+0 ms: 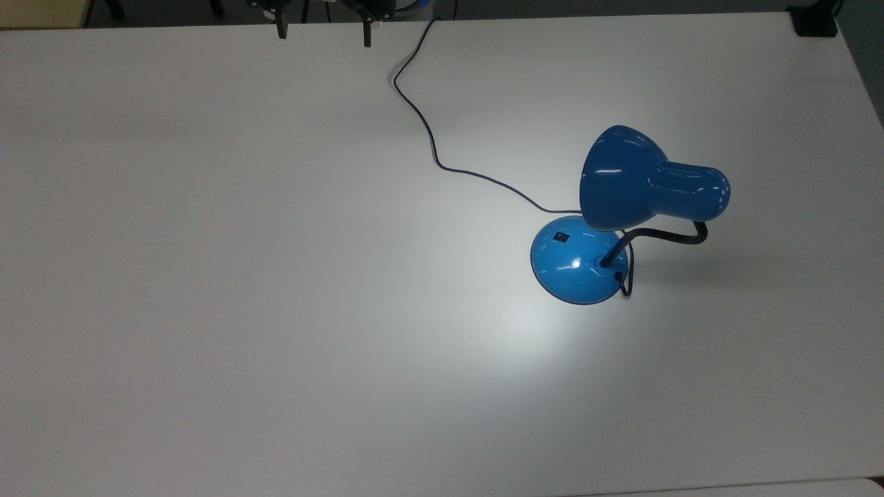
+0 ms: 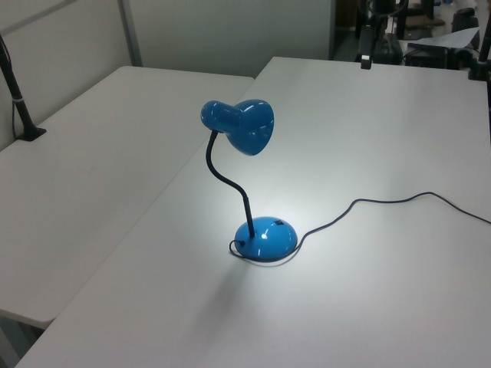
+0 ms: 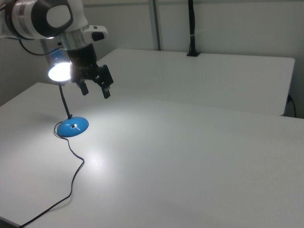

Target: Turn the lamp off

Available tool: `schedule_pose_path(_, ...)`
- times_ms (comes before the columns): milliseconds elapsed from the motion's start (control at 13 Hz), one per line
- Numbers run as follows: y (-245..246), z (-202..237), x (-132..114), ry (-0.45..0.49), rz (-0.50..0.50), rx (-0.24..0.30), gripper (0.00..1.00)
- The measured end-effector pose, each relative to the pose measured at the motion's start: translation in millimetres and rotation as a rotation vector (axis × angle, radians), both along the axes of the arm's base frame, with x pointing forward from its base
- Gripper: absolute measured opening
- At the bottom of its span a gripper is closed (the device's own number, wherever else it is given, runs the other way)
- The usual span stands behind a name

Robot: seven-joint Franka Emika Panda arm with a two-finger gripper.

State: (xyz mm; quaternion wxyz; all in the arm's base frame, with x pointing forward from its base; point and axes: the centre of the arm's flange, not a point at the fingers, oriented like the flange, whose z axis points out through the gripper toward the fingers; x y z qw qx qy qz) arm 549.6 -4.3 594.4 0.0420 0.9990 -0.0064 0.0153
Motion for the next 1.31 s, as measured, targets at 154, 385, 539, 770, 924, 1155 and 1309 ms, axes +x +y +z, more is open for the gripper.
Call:
schedule_pose_path(154,0.0,-0.5,0.3,0.001,0.000,0.000,1.00)
schedule_pose_path(385,0.0,-0.8,0.4,0.001,0.000,0.000,1.00)
schedule_pose_path(539,0.0,-0.9,0.4,0.002,0.000,0.000,1.00)
schedule_pose_path(770,0.0,-1.3,0.6,0.003,0.004,0.000,0.78)
schedule_pose_path(924,0.1,-2.1,1.0,0.005,0.008,0.000,0.49)
schedule_pose_path(1155,1.0,-6.9,3.1,0.015,0.026,-0.001,0.03)
schedule_pose_path(1309,3.6,-8.3,3.8,0.019,0.041,-0.001,0.01)
